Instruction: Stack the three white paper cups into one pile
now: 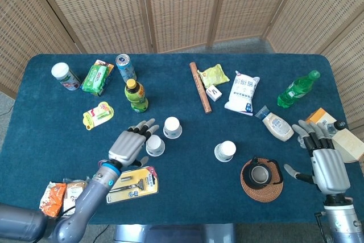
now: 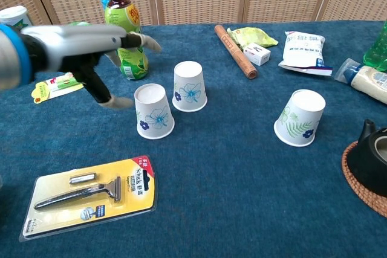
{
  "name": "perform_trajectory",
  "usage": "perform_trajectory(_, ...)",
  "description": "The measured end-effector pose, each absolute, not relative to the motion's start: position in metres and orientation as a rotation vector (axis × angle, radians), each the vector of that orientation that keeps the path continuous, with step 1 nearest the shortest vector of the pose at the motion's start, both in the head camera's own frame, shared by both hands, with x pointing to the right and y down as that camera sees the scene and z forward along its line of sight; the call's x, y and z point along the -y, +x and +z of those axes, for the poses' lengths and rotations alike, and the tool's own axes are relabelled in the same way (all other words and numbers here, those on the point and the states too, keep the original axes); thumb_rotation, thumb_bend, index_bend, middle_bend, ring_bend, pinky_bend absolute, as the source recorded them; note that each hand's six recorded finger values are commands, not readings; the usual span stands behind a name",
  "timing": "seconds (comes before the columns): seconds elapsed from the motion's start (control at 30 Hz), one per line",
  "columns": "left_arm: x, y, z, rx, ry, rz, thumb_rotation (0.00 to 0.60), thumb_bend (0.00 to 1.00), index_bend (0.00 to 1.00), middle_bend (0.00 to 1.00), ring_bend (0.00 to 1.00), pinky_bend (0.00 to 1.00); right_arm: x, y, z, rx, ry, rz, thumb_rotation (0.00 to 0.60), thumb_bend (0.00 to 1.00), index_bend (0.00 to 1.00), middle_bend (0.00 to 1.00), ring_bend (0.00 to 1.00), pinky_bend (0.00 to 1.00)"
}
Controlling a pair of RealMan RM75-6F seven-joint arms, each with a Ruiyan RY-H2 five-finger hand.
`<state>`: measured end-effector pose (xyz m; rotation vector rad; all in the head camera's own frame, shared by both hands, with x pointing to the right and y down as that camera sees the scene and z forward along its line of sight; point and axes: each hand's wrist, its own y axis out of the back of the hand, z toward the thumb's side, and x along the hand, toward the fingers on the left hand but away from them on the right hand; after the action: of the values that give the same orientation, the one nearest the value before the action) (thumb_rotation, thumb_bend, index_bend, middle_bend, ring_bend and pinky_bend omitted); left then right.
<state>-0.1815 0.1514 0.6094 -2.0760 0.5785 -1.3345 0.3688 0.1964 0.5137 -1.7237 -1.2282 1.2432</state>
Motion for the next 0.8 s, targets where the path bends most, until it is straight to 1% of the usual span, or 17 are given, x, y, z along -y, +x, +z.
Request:
perform_trajectory(0.13,-0.155,-0.201,0.589,-0.600,-2.055,-1.288,0.600,0.37,0.00,0.00,0.00,0.17,-0.198,0.366,0.514,1.219,-1.726,1.244,0.600,0.19,0.13,0.00,0.00,0.00)
perform_trajectory(0.43,-0.171,-0.263,0.547,-0.657,-2.003,-1.263,0.600,0.37,0.00,0.00,0.00,0.17,-0.198,0.364,0.518,1.195,-1.721,1.258,0.600,0.19,0.13,0.00,0.00,0.00)
perform_trajectory(0.63,-0.189,-0.303,0.521,-0.746,-2.001,-1.226,0.600,0.37,0.00,0.00,0.00,0.16,-0.200,0.360,0.521,1.169,-1.717,1.273,0.600,0.19,0.13,0.00,0.00,0.00)
perform_trajectory(0.8,-0.212,-0.347,0.503,-0.831,-1.996,-1.255,0.600,0.37,0.03,0.00,0.00,0.16,-0.202,0.355,0.525,1.136,-1.707,1.281,0.600,0.19,0.13,0.00,0.00,0.00)
